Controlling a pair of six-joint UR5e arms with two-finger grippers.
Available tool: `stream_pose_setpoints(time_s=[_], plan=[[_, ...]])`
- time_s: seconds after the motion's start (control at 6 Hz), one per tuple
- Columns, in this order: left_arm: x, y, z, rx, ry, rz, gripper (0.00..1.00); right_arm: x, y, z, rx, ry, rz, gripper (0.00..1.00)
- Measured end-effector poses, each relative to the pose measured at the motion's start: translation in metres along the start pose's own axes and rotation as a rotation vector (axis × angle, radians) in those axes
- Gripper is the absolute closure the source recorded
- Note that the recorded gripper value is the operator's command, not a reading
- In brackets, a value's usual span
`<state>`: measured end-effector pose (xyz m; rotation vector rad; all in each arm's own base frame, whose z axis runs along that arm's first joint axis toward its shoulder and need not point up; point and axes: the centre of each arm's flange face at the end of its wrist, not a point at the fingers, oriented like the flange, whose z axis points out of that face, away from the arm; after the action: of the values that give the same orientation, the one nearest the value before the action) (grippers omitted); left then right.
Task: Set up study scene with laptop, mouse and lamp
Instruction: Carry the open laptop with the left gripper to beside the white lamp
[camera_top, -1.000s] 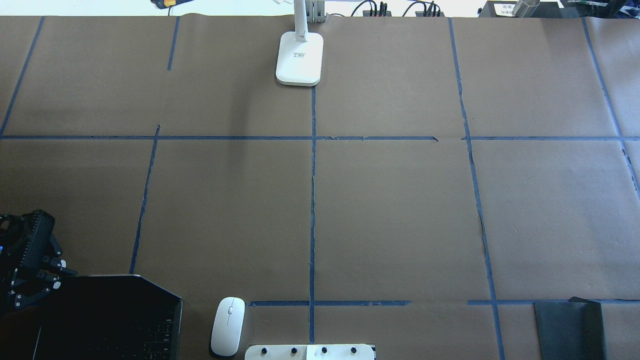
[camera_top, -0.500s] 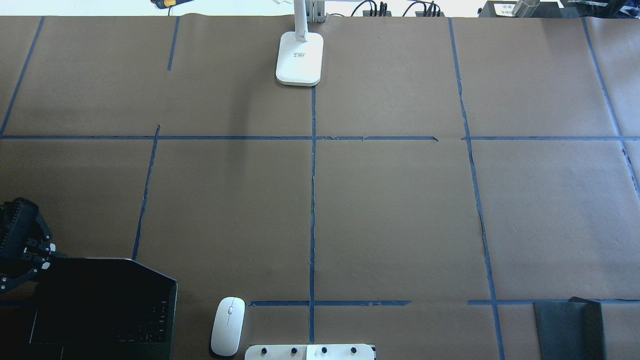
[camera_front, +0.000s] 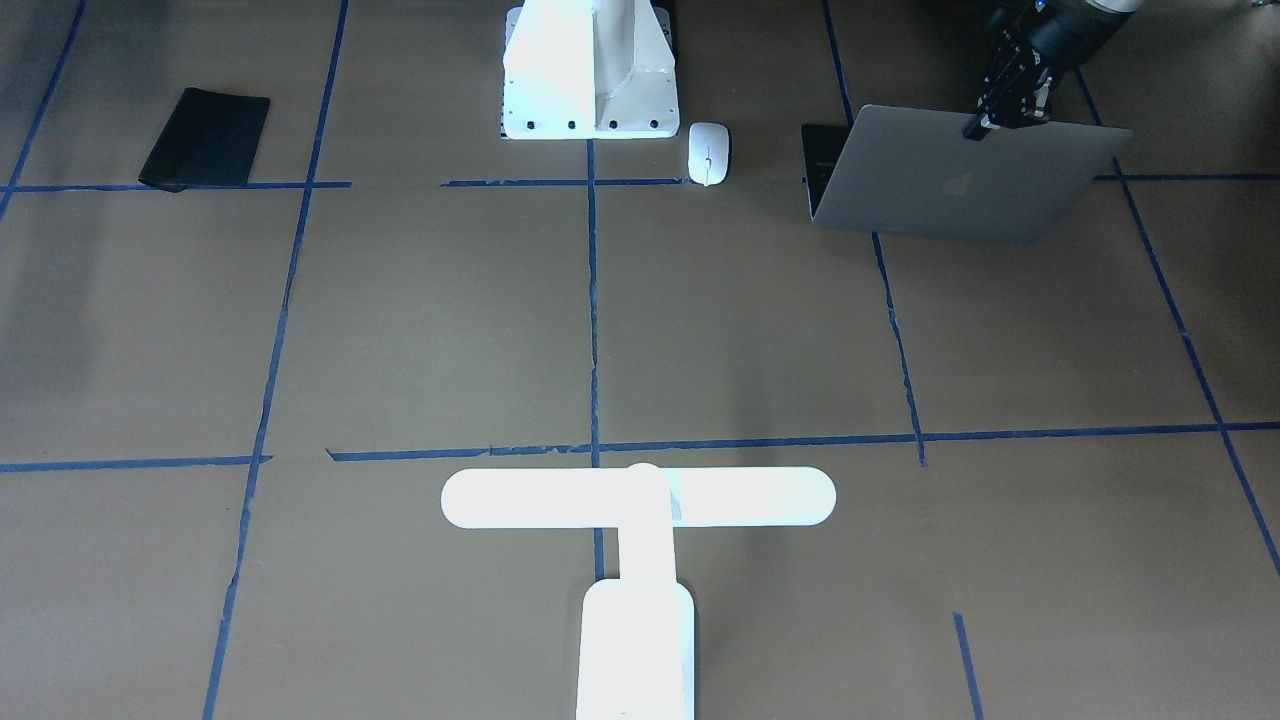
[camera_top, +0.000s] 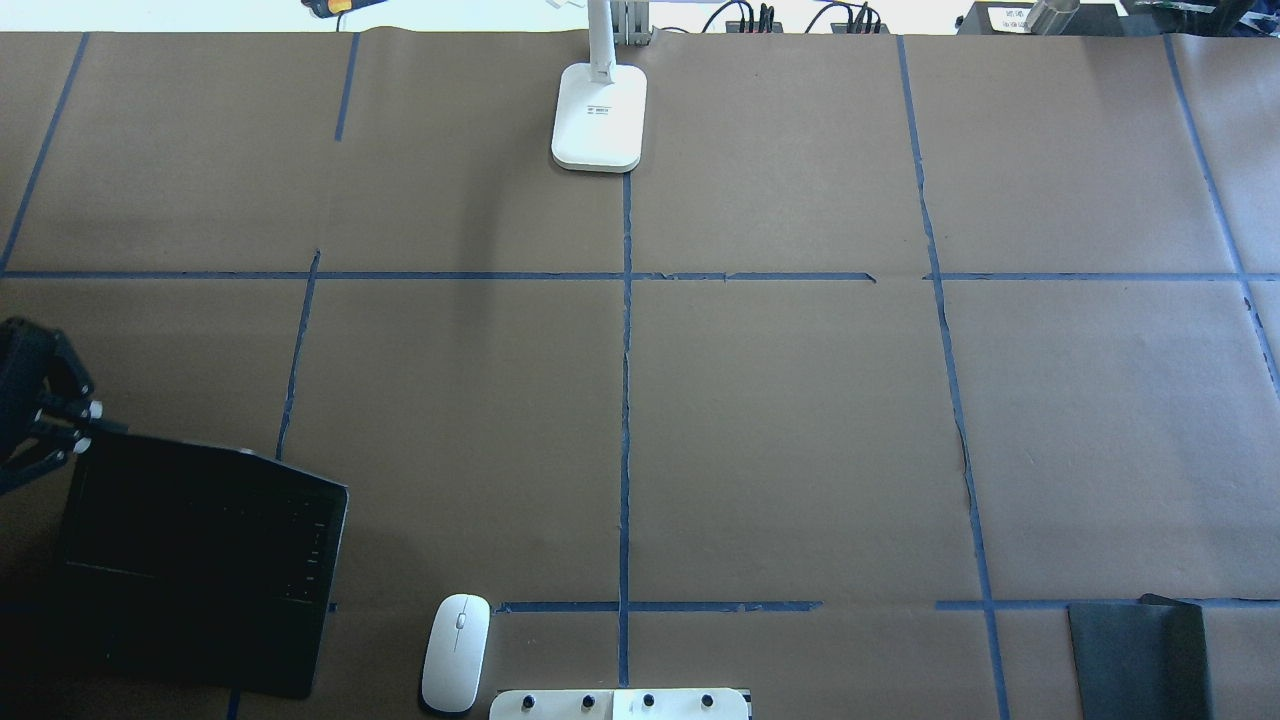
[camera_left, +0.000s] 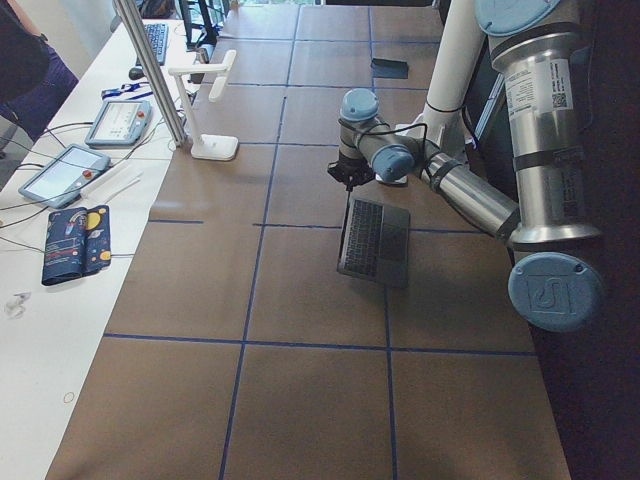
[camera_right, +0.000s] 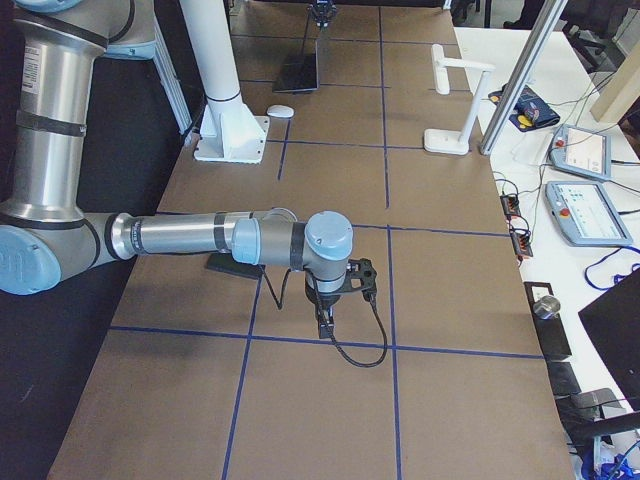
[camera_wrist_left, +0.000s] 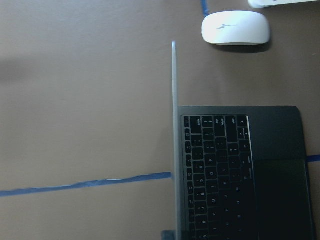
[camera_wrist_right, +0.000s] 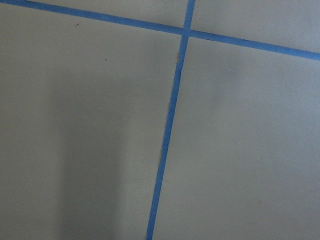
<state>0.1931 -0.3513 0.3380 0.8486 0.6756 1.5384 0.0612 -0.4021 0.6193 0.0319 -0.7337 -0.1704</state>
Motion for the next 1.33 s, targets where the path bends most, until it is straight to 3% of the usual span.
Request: stream_pose_setpoints(time_s=[0.5,1.33], plan=[[-0.136,-0.086,0.013,-0.022,-0.033,-0.011,1.00,0.000,0.000,0.000,0.000,0.000,-0.001,0.00],[-0.322,-0.212,0.066,0.011,-0.075,-0.176,1.00,0.000,0.000,0.000,0.001,0.000,0.000,0.00]])
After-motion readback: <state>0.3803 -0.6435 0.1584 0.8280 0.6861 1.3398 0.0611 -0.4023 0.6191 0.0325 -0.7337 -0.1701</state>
